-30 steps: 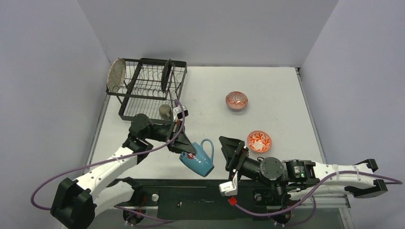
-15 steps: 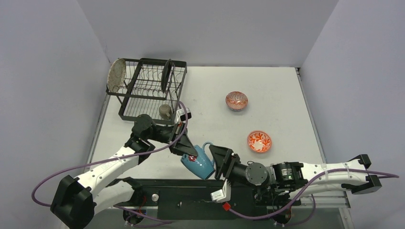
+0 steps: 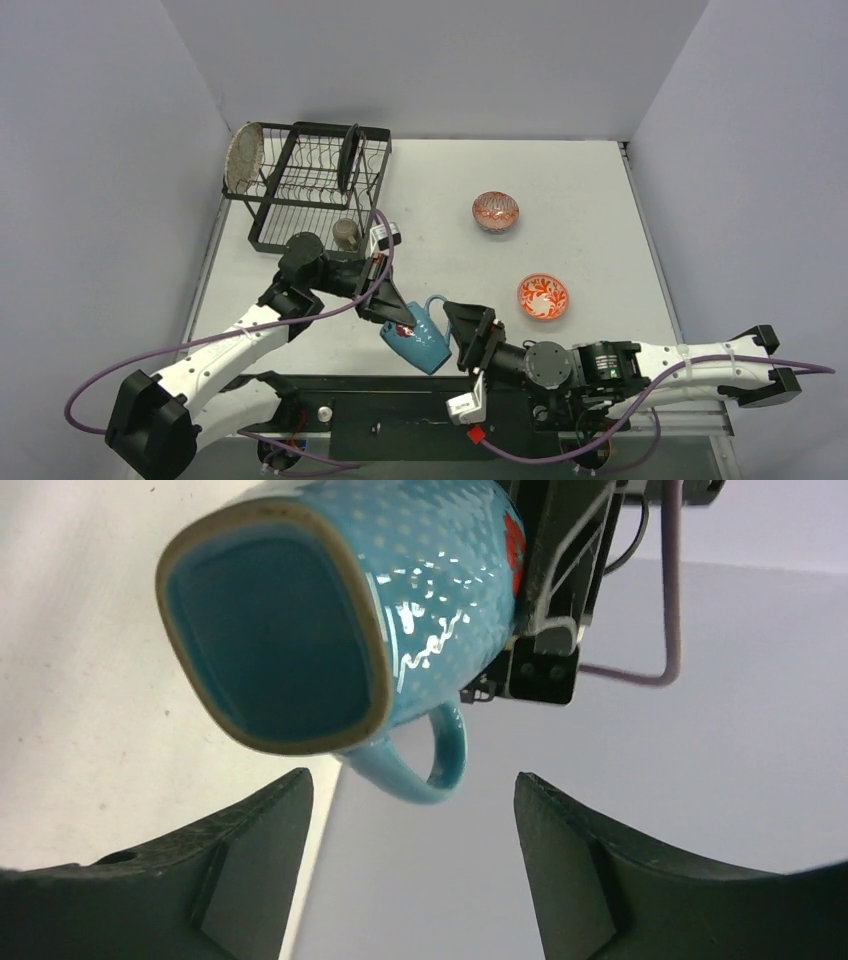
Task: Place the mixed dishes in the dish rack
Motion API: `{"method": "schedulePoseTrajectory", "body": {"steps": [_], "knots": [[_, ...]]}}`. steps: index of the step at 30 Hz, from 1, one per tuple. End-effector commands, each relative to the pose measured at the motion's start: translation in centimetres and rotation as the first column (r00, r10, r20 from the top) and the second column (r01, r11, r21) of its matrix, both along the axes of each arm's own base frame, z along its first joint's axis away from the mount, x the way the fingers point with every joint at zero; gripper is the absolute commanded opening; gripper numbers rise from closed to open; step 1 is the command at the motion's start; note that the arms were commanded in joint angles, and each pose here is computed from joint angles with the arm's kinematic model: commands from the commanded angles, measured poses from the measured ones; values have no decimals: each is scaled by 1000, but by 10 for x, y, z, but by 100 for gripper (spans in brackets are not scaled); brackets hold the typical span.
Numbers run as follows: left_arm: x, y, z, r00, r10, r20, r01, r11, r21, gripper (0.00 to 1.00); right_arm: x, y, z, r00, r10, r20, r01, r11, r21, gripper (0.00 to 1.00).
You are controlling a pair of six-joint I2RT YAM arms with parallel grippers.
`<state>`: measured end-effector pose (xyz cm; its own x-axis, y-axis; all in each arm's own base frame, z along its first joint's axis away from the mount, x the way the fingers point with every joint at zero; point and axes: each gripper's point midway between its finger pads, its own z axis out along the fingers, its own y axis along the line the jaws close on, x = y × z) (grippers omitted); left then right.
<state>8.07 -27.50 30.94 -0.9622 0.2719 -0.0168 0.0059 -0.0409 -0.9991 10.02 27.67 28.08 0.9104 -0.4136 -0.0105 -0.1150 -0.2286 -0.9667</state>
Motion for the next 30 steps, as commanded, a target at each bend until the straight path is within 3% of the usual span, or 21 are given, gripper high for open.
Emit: {"method": "schedulePoseTrajectory", "body": {"steps": [1, 4, 6, 8, 10, 11, 14, 15, 16, 17, 18, 19, 20, 21, 23, 26, 27, 30], "knots": [[19, 5, 23, 968, 121, 218, -117, 993, -33, 0, 10, -18, 2, 979, -87, -183, 115, 982, 149, 73], [42, 19, 13, 909, 221, 353, -240, 971, 11, 0, 21, -28, -13, 919, -163, -358, 246, 949, 199, 75], [52, 28, 16, 808, 274, 522, -325, 946, 7, 0, 29, -33, -19, 844, -198, -498, 352, 906, 237, 76], [62, 35, 30, 670, 334, 663, -410, 911, -45, 0, 40, -39, -22, 754, -210, -622, 463, 843, 275, 75], [68, 40, 42, 572, 394, 720, -456, 882, -121, 0, 51, -42, -14, 652, -157, -741, 577, 737, 351, 75], [70, 42, 49, 536, 424, 730, -474, 867, -155, 0, 58, -42, -4, 586, -78, -806, 642, 651, 404, 78], [76, 40, 66, 492, 504, 709, -487, 835, -256, 0, 76, -44, 28, 446, 164, -880, 776, 419, 471, 87], [78, 40, 69, 487, 516, 705, -488, 830, -270, 0, 90, -48, 31, 365, 259, -894, 844, 313, 436, 89], [79, 39, 72, 485, 530, 696, -486, 825, -290, 0, 90, -42, 43, 325, 342, -882, 845, 314, 433, 90], [81, 39, 72, 486, 535, 691, -486, 823, -294, 0, 95, -33, 44, 212, 452, -866, 866, 324, 381, 90], [82, 38, 73, 486, 543, 684, -488, 819, -304, 0, 97, -30, 53, 186, 497, -848, 857, 339, 387, 90], [83, 38, 72, 488, 546, 681, -490, 817, -304, 0, 103, -25, 51, 98, 547, -831, 865, 366, 344, 90], [85, 38, 72, 487, 553, 676, -498, 812, -305, 0, 106, -24, 58, 72, 580, -812, 863, 372, 342, 89], [85, 38, 73, 485, 557, 674, -499, 810, -310, 0, 111, -22, 54, 4, 596, -803, 864, 402, 303, 89], [83, 38, 71, 495, 551, 672, -486, 816, -312, 0, 117, -23, 61, -53, 628, -777, 855, 431, 289, 88], [79, 33, 56, 559, 484, 673, -439, 861, -255, 0, 113, -22, 87, -127, 708, -695, 806, 482, 344, 88], [77, 31, 53, 572, 461, 678, -417, 876, -242, 0, 109, -17, 88, -190, 694, -694, 763, 550, 340, 88], [66, 27, 44, 623, 364, 693, -313, 927, -206, 0, 101, 0, 99, -323, 660, -678, 671, 665, 328, 79]]}}
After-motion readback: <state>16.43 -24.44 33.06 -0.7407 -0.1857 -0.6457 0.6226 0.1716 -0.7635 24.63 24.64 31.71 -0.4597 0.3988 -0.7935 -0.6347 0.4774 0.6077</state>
